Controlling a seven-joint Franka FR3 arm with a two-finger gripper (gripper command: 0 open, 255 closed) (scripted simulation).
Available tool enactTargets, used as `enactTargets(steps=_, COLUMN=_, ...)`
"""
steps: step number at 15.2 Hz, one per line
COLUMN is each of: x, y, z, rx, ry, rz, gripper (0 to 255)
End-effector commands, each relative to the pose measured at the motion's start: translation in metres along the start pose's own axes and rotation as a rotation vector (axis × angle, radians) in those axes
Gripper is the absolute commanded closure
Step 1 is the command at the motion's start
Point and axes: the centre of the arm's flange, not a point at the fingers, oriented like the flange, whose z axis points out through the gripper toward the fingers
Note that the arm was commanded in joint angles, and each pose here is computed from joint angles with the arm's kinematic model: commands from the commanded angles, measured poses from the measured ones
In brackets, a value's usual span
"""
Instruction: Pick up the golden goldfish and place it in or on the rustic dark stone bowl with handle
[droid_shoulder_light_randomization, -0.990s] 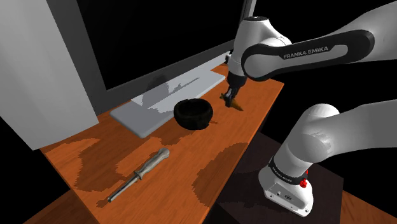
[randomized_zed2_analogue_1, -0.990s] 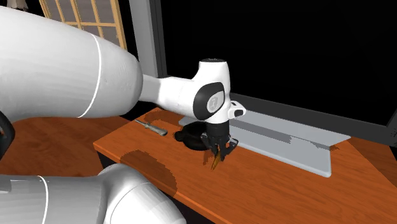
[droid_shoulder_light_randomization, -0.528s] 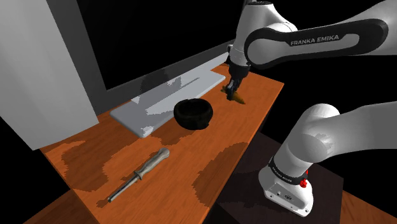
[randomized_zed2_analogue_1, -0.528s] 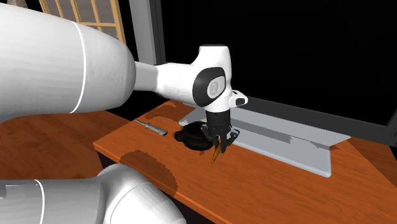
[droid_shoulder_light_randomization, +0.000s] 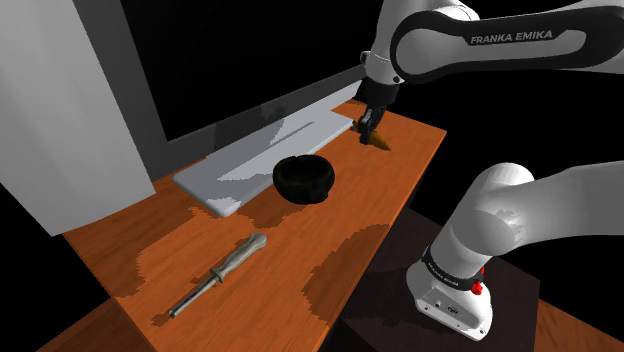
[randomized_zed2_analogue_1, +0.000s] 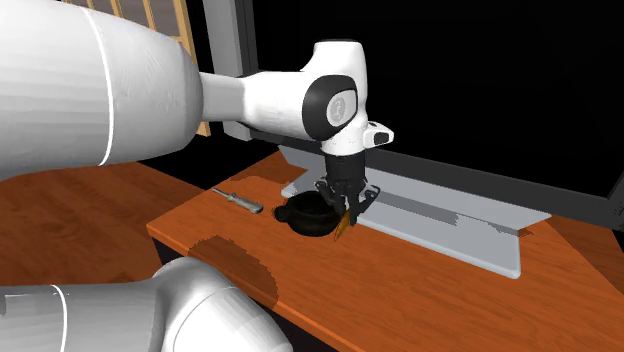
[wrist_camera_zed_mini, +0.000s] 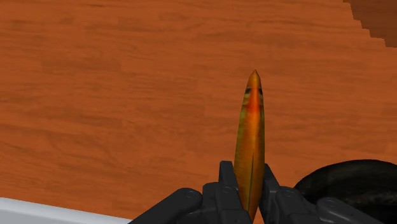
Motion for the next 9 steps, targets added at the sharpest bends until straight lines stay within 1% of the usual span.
enactTargets(steps=1, x=0.000, y=-0.001, z=-0.011, rx=0.000, ry=0.000, rz=0.000, gripper=255)
enactTargets(steps=4, x=0.001, y=0.001, z=-0.026, rx=0.000, ry=0.000, rz=0.000, gripper=255)
enactTargets(steps=5, x=0.001, y=0.001, z=-0.027, rx=0.000, ry=0.000, rz=0.000, gripper=255)
enactTargets(steps=9, x=0.030, y=-0.043, z=-0.029, rx=0.000, ry=0.000, rz=0.000, gripper=255)
